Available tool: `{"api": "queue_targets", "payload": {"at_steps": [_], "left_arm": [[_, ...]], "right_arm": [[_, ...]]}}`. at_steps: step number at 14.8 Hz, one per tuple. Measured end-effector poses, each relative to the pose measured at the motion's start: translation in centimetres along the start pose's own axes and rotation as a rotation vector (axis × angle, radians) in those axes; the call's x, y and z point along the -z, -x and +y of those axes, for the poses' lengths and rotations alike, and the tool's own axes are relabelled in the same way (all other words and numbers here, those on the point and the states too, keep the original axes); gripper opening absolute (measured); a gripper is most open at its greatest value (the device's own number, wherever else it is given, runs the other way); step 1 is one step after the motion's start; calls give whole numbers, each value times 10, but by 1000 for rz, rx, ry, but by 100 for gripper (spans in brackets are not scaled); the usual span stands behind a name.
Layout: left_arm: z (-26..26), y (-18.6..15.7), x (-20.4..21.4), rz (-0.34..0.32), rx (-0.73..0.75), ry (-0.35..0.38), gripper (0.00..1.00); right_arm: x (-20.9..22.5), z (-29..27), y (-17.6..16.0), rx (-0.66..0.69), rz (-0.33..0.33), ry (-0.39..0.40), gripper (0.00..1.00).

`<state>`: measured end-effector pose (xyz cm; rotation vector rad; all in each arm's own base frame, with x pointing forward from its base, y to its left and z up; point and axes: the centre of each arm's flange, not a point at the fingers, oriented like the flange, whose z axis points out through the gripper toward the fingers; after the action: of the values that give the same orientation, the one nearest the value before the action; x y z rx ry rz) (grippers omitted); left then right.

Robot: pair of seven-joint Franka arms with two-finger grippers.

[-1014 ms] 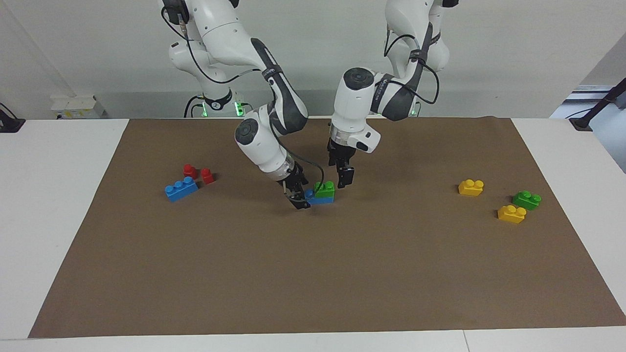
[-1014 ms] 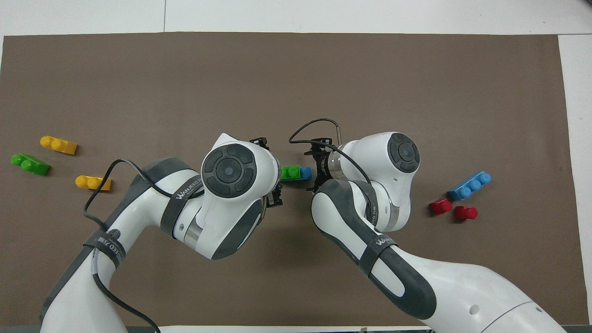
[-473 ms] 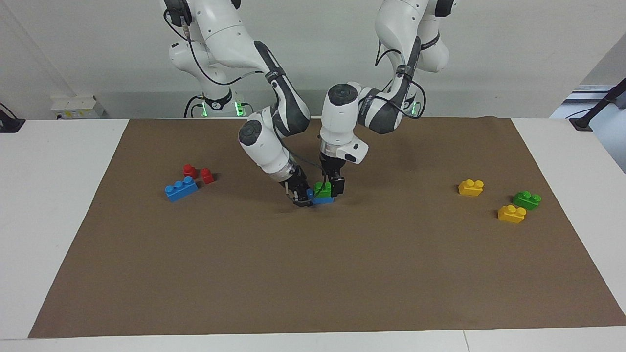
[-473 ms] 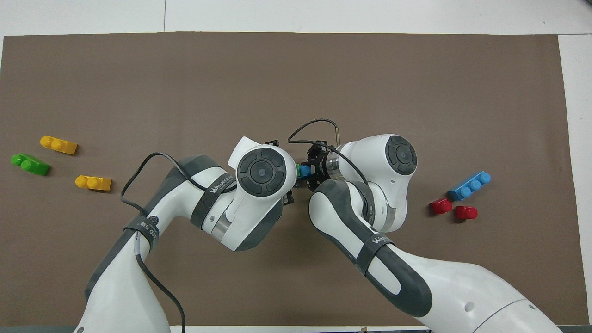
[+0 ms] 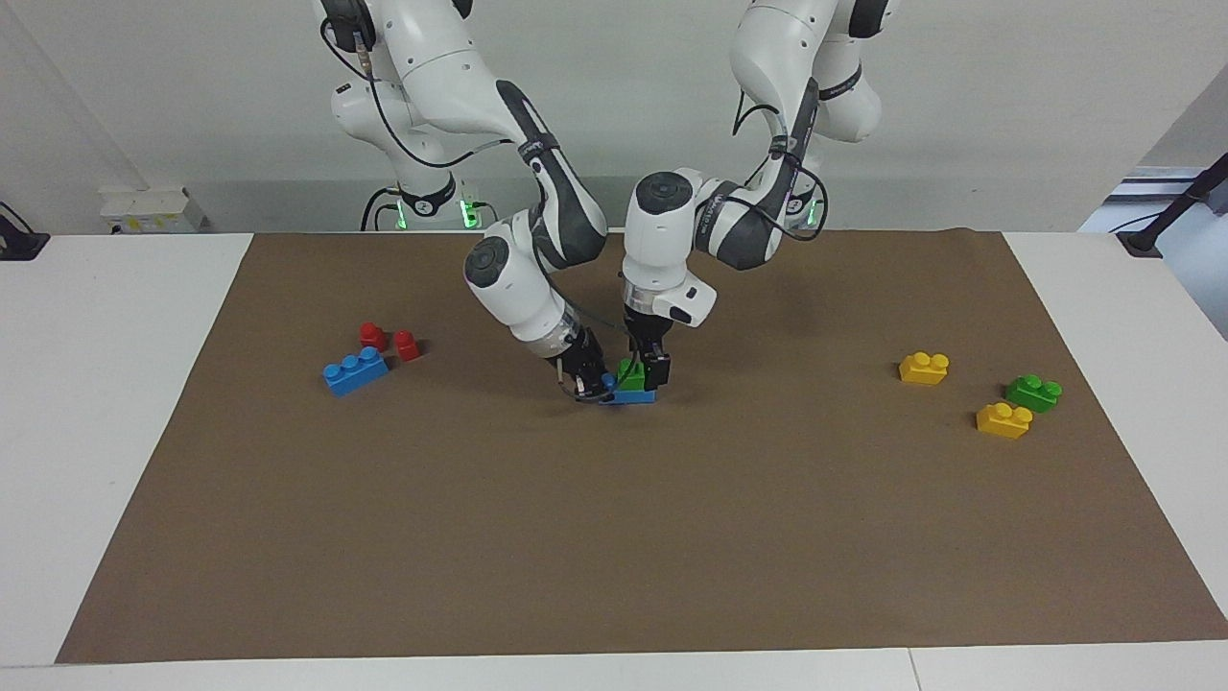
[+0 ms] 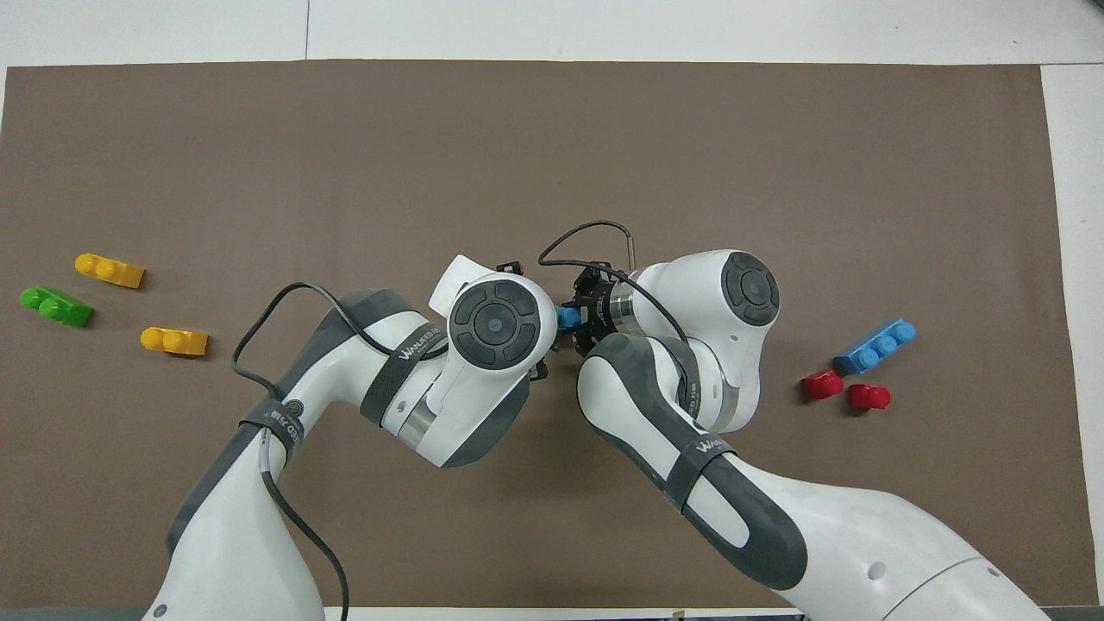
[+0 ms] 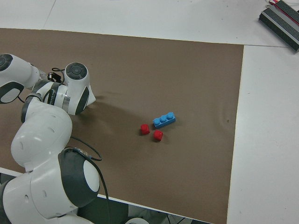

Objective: Remove green block with left arm and hold with right
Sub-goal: 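Pull the green brick away with the left gripper while the right gripper pulls blue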

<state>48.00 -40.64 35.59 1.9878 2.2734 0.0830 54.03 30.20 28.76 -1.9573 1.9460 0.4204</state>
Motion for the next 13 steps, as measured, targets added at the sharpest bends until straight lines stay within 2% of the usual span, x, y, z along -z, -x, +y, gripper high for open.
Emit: {"api": "queue_targets", "payload": {"at_steps": [3, 4, 8, 10, 13], "left_arm": [[-8, 9, -1, 0, -40, 27, 44], [-7, 8, 0, -2, -44, 35, 36], [-5, 7, 8, -2, -59, 37, 36], [1, -2, 34, 17, -81, 31, 36], [23, -44, 92, 34, -132, 8, 36]], "right_arm": [[0, 1, 0, 0, 0, 1, 34], [0, 1, 0, 0, 0, 1, 34], [1, 0, 1, 1, -1, -2, 34], [2, -2, 2, 2, -3, -6, 34], [4, -5, -1, -4, -2, -12, 34]]}}
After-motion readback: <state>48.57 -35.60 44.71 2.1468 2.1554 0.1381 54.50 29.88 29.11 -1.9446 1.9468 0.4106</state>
